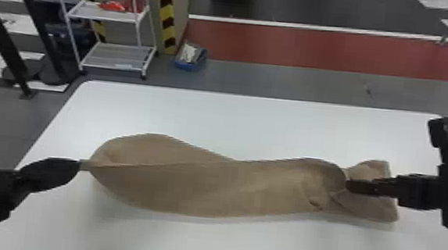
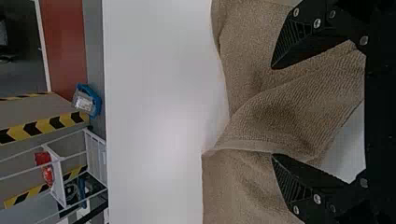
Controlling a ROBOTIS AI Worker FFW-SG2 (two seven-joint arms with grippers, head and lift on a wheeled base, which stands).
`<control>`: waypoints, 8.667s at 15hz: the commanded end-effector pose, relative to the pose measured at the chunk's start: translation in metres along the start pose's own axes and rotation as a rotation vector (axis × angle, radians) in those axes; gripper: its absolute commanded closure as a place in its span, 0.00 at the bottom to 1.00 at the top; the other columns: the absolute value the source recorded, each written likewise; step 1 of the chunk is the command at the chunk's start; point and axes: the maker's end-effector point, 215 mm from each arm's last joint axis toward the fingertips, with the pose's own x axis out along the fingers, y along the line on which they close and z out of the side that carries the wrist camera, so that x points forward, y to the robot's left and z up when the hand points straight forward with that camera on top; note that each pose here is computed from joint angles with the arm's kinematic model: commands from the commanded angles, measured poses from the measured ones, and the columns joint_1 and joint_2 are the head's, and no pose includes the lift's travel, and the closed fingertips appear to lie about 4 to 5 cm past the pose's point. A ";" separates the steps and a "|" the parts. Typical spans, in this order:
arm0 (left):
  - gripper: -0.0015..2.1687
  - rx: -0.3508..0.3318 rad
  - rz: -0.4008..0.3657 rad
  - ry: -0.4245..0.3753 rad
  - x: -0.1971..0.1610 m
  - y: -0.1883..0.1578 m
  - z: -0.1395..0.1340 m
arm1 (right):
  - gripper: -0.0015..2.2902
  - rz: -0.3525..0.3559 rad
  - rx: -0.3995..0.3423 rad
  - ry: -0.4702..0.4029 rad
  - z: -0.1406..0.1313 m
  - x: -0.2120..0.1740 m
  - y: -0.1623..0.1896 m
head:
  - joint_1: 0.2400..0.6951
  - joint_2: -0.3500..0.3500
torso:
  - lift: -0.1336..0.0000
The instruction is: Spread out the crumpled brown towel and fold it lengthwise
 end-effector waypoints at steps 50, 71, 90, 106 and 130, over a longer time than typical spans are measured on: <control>0.62 0.002 0.038 -0.001 -0.013 0.019 -0.004 | 0.62 -0.007 0.110 -0.092 0.043 -0.062 0.031 | 1.00 0.69 | 0.10; 0.62 -0.044 0.174 -0.158 0.006 0.055 0.082 | 0.62 0.048 -0.819 0.233 0.048 -0.084 -0.062 | 0.97 0.55 | 0.10; 0.62 -0.028 0.105 -0.072 0.028 0.020 0.050 | 0.05 -0.090 -0.923 0.594 -0.089 -0.111 -0.071 | 1.00 0.40 | 0.10; 0.62 -0.036 0.112 -0.059 0.022 0.021 0.040 | 0.25 -0.046 -0.949 0.612 -0.093 -0.062 -0.049 | 1.00 0.47 | 0.10; 0.62 -0.037 0.110 -0.062 0.018 0.023 0.039 | 0.37 -0.092 -0.850 0.596 -0.099 -0.078 -0.049 | 1.00 0.46 | 0.10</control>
